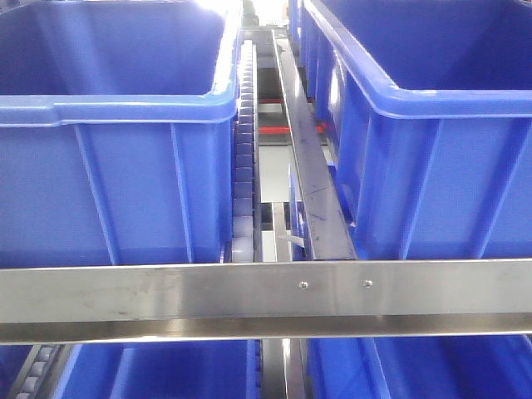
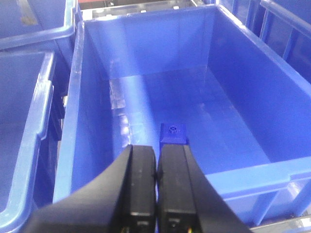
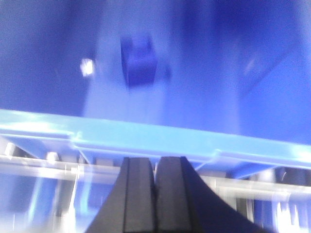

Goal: Pick and sort blue part to right shelf
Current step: 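Lower the right gripper into a blue bin and release the part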

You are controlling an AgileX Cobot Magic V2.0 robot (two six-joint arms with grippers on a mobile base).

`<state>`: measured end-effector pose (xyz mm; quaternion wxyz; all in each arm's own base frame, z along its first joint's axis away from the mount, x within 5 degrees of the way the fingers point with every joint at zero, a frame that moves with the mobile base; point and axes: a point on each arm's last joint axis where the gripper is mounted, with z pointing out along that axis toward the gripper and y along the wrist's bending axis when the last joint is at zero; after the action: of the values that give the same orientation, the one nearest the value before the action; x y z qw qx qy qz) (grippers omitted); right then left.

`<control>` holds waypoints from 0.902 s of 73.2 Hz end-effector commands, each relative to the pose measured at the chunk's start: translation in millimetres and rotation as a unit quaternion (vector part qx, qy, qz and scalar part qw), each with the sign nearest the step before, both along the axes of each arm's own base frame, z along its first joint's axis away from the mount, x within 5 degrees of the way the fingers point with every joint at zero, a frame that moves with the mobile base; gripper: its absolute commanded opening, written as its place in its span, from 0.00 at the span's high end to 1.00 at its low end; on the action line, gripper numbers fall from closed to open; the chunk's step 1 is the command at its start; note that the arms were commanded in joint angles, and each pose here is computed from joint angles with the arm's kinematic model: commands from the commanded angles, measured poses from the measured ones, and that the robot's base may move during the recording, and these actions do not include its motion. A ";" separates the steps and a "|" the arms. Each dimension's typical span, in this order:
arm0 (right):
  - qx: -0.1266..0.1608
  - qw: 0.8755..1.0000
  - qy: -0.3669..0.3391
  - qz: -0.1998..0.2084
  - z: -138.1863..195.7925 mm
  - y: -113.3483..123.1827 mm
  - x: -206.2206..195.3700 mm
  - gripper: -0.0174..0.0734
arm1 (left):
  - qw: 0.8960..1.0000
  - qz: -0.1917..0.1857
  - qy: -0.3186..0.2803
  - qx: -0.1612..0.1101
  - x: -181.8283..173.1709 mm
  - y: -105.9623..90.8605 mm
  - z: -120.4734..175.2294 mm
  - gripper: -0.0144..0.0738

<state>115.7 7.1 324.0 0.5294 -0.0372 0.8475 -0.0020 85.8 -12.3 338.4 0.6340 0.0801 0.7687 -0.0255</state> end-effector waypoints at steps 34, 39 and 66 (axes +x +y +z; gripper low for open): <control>0.019 0.968 -0.250 0.009 42.5 -6.5 -69.7 0.75 | 0.999 -0.005 -0.050 -0.015 -0.3 -0.9 15.9 0.69; 0.019 0.969 -0.246 0.009 41.6 -6.6 -69.5 0.75 | 0.999 -0.005 -0.050 -0.015 -0.3 -0.9 15.9 0.69; 0.019 0.969 -0.245 0.009 41.2 -6.5 -69.3 0.75 | 0.999 -0.005 -0.050 -0.015 -0.3 -0.9 15.9 0.69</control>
<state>47.1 0.2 350.5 0.6877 -0.0301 0.7253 0.0108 85.8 -12.3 338.4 0.6340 0.0801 0.7687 -0.0255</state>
